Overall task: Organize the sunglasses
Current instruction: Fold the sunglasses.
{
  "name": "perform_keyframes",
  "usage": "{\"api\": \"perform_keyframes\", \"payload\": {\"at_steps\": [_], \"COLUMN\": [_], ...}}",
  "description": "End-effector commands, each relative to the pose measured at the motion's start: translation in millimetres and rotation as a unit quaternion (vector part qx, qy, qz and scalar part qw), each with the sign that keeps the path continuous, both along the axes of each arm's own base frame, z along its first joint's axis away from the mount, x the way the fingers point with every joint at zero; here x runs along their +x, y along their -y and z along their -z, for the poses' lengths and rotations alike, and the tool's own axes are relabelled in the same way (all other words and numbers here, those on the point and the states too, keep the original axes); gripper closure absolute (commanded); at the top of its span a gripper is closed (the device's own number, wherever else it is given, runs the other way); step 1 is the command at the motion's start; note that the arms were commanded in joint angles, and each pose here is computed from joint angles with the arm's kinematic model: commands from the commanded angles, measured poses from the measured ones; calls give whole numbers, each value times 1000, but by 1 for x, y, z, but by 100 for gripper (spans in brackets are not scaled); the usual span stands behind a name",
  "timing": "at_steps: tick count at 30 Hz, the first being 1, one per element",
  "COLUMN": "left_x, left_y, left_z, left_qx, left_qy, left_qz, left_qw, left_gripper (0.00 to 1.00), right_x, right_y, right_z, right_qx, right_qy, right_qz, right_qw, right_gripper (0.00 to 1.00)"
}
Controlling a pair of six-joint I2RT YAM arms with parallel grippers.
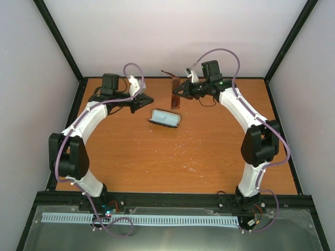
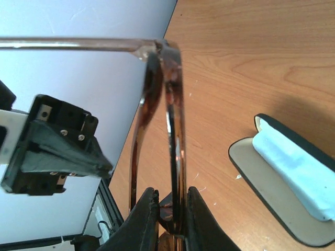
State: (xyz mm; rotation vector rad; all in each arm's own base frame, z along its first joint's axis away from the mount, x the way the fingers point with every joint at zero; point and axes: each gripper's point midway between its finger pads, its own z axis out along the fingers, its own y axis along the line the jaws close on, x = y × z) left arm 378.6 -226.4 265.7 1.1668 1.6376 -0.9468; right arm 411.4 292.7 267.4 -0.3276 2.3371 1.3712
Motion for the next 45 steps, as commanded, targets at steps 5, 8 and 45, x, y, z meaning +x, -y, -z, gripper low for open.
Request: {"api": "perform_keyframes", "payload": {"at_steps": [5,8,45], "left_x": [57,82,26], "left_y": [-36,-31,45], "left_z": [-22,-52,-4], "left_qx": [6,-37,-74], "left_qy": [68,76,-45], "left_qz": [-115,-124,12], "left_qw": [991,989,996], "left_gripper": [100,100,99], "right_x": [-4,-10,2], "right_y": [-9,-12,-45], "right_z": [9,14,-7], "right_qx": [-7,-16,39], "right_qy": [-22,-31,4], "right_qz": [-32,-39,-55], "right_qw": [999,999,998], "right_gripper": [97,97,97]}}
